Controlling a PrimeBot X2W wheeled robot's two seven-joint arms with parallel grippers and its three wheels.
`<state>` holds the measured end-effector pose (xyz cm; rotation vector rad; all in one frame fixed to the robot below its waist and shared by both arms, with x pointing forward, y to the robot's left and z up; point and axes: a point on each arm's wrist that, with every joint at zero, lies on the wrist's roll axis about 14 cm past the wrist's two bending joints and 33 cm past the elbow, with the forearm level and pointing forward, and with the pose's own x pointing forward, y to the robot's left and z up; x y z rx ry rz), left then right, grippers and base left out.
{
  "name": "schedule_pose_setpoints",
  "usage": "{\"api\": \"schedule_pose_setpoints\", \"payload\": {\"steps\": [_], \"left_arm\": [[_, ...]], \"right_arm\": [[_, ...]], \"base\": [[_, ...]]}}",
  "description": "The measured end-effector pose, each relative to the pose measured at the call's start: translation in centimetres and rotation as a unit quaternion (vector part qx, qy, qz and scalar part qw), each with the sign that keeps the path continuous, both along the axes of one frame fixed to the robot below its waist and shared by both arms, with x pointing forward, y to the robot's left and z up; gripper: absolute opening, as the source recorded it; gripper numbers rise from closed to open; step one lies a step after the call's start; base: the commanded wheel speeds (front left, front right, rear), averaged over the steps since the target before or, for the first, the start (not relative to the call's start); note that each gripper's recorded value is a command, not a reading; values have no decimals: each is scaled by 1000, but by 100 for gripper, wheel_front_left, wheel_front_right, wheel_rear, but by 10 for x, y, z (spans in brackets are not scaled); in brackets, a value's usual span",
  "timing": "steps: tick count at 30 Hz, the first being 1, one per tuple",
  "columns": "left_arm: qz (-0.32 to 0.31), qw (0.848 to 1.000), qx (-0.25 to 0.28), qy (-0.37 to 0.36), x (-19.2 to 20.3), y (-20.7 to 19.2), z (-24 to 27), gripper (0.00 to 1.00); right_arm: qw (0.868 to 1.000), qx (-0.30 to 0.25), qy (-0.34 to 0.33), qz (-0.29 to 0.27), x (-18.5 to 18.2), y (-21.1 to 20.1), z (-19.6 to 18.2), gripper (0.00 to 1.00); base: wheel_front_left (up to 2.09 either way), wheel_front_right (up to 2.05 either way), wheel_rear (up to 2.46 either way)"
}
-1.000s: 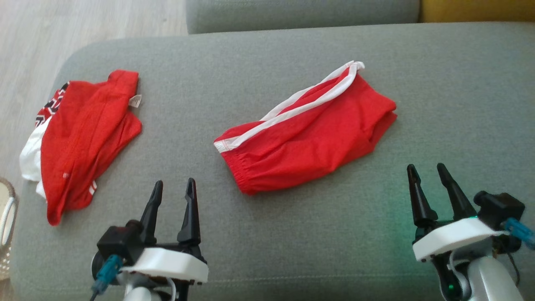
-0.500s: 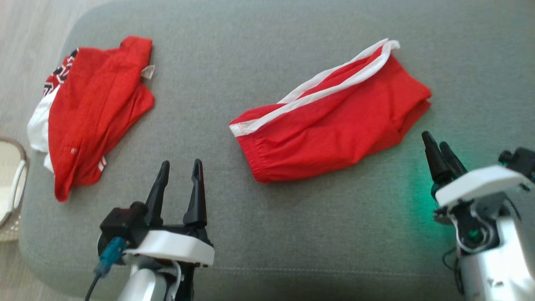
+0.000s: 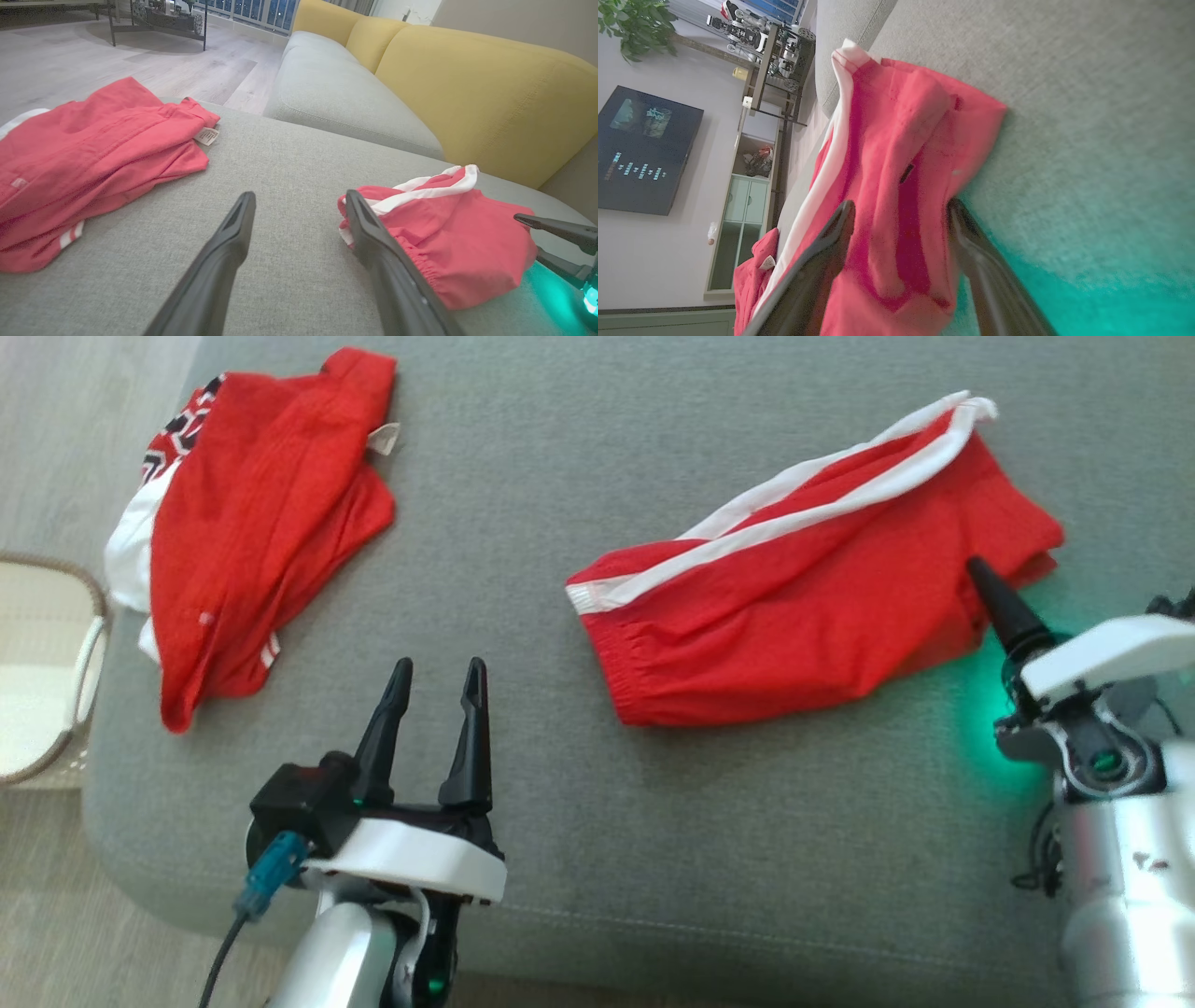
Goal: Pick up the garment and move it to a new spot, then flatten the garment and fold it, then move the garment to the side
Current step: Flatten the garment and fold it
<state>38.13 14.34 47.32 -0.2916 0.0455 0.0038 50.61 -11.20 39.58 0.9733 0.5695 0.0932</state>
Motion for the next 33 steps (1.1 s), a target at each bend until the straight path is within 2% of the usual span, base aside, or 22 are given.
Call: {"api": "schedule_pose_setpoints", "payload": {"steps": [8, 21, 22, 23, 29, 33], "left_arm": [[19, 1000, -1, 9, -3, 11, -4, 100], [23, 1000, -8, 2, -2, 15, 0, 100], [23, 1000, -9, 3, -2, 15, 0, 100], [22, 1000, -10, 3, -2, 14, 0, 100], [12, 1000, -13, 1, 0, 9, 0, 100], [3, 1000, -15, -2, 1, 3, 2, 100]], "right_arm": [[1000, 13, 21, 18, 17, 16, -7, 100], [997, -49, 22, 58, 38, 30, -11, 100], [996, -58, 19, 64, 39, 31, -11, 46], [996, -65, 16, 65, 40, 31, -10, 0], [995, -88, -1, 56, 40, 27, -8, 0], [996, -84, -23, 22, 40, 18, 3, 0]], "base": [[0, 0, 0], [0, 0, 0], [0, 0, 0], [0, 0, 0], [0, 0, 0], [0, 0, 0]]}}
